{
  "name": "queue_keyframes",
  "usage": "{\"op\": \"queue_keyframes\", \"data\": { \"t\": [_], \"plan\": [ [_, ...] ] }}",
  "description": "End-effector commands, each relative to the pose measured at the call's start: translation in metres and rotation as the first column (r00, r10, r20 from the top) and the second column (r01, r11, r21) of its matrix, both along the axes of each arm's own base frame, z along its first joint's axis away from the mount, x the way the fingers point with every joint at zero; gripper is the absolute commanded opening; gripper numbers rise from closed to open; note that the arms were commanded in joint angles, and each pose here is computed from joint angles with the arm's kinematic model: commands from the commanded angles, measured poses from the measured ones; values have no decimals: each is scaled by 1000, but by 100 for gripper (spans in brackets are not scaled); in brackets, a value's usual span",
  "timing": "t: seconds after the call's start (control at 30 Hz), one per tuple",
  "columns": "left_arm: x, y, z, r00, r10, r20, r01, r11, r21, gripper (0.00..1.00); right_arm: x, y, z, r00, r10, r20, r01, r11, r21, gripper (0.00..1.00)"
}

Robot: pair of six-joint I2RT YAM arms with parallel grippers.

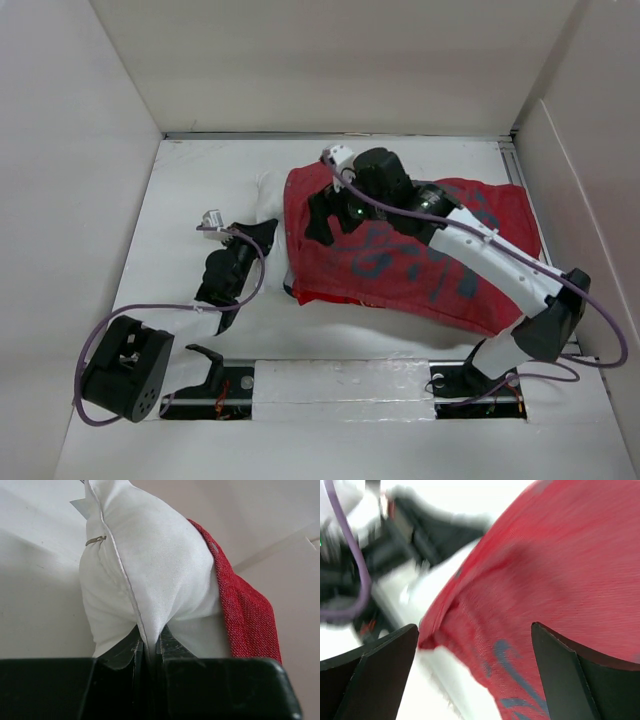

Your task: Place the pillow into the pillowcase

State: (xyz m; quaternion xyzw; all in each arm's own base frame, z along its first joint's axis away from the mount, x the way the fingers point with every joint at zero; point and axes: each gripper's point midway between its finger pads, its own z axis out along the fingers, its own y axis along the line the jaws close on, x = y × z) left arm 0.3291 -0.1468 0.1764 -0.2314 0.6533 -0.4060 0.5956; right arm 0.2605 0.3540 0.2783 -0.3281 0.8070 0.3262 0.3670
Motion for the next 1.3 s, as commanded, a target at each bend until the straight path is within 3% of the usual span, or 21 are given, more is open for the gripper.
{"op": "queue_keyframes", "data": {
  "t": [0.0,0.03,0.07,0.17,0.3,0.4,0.43,0.53,0.57,0.6,0.77,0.8,0.83,0.97,1.1,1.2,1.23,1.27],
  "plan": [
    [0,-8,39,991,-36,129,40,999,-35,0,41,-19,41,953,-269,136,276,961,-29,100],
    [-2,-9,41,989,-44,142,52,997,-49,0,48,-23,33,940,-308,147,323,942,-90,100],
    [-5,-10,41,987,-55,150,63,997,-50,0,59,-20,52,924,-339,175,355,932,-71,100],
    [-6,-14,46,982,-77,174,90,993,-71,0,87,-7,1,900,-400,174,434,863,-259,100],
    [-6,-20,48,977,-107,186,121,990,-68,0,112,24,-7,887,-424,184,460,846,-269,97],
    [-5,-22,49,976,-116,186,130,989,-65,0,130,21,-30,851,-473,227,524,783,-334,87],
    [-3,-23,52,976,-116,187,130,989,-66,0,133,18,-36,837,-492,240,547,761,-350,78],
    [-2,-23,52,976,-115,184,125,991,-43,0,136,15,-46,829,-498,254,559,739,-376,63],
    [-2,-23,55,975,-115,188,125,991,-44,0,134,13,-44,829,-498,255,559,739,-376,49],
    [-1,-23,55,975,-114,191,123,992,-34,0,135,14,-42,827,-500,256,562,742,-365,43],
    [3,-26,55,975,-124,184,132,991,-30,0,134,23,-14,831,-501,243,554,788,-269,25],
    [3,-28,52,975,-135,176,142,990,-26,0,133,25,-9,836,-496,235,545,799,-254,7],
    [3,-28,52,975,-135,176,142,990,-26,0,131,27,-3,845,-481,235,529,815,-237,1],
    [6,-31,54,974,-144,177,149,989,-15,0,129,46,8,882,-420,214,458,871,-179,0],
    [15,-39,61,969,-164,185,167,986,-1,0,98,104,32,980,-164,110,164,986,7,2],
    [20,-45,70,962,-184,202,188,982,0,0,81,128,59,995,-28,99,16,993,117,2],
    [24,-49,79,955,-197,221,202,979,0,0,69,137,79,993,50,108,-69,981,180,7],
    [25,-50,85,952,-196,234,202,979,-2,0,64,141,83,991,79,108,-99,976,195,20]
  ]
}}
